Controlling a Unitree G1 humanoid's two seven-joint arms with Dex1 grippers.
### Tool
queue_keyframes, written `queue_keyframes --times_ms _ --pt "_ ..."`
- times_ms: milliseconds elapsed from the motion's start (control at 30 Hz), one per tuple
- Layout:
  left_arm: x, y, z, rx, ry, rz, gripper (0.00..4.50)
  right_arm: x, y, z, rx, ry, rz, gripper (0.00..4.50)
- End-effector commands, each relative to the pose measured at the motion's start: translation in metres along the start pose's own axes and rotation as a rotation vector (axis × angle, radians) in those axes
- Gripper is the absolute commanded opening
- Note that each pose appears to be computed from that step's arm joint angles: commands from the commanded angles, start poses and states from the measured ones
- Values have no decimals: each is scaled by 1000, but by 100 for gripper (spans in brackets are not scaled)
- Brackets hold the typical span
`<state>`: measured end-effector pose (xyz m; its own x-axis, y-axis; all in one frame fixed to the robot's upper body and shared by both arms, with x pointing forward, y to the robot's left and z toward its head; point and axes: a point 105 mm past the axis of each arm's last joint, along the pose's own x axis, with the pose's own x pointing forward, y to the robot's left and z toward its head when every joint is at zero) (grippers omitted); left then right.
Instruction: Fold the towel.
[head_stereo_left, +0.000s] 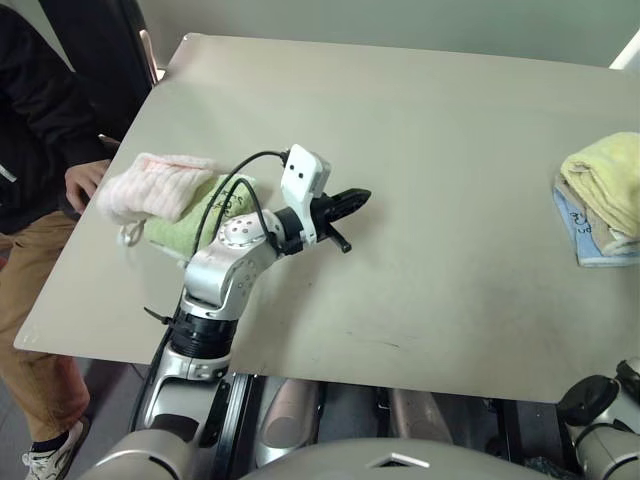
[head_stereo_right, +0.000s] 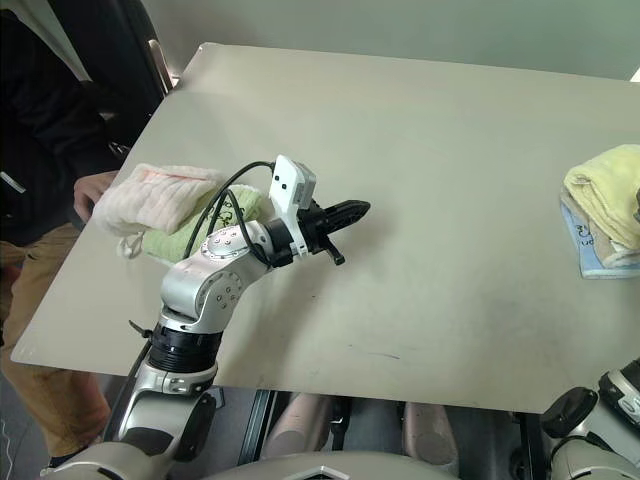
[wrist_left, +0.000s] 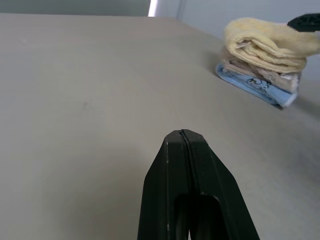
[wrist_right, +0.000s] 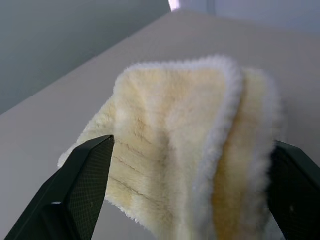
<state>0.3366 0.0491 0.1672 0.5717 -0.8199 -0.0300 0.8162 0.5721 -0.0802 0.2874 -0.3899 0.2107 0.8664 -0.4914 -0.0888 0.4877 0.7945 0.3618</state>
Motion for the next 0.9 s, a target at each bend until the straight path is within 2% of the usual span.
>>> queue_keyframes --times_ms 33,67,133,233,367,533,667,900 --pt "3 -2 9 44 -24 -24 0 -16 12 33 -262 -179 -1 446" --pt "3 0 9 55 -28 -17 0 -19 20 35 -364 -214 19 446" --pt "3 9 11 59 -48 34 0 -25 50 20 -576 -241 165 446" --pt "-2 23 9 88 -52 116 0 -36 85 -11 -743 -245 389 446" --pt "-20 43 -5 190 -13 229 0 -66 135 -63 -711 -165 758 446" --pt "-46 57 -16 222 14 317 0 -89 170 -108 -673 -78 985 446" --pt "-68 61 -23 232 25 352 0 -90 187 -141 -622 24 1069 446" --pt "-90 64 -26 247 45 377 0 -78 202 -160 -578 82 1101 446"
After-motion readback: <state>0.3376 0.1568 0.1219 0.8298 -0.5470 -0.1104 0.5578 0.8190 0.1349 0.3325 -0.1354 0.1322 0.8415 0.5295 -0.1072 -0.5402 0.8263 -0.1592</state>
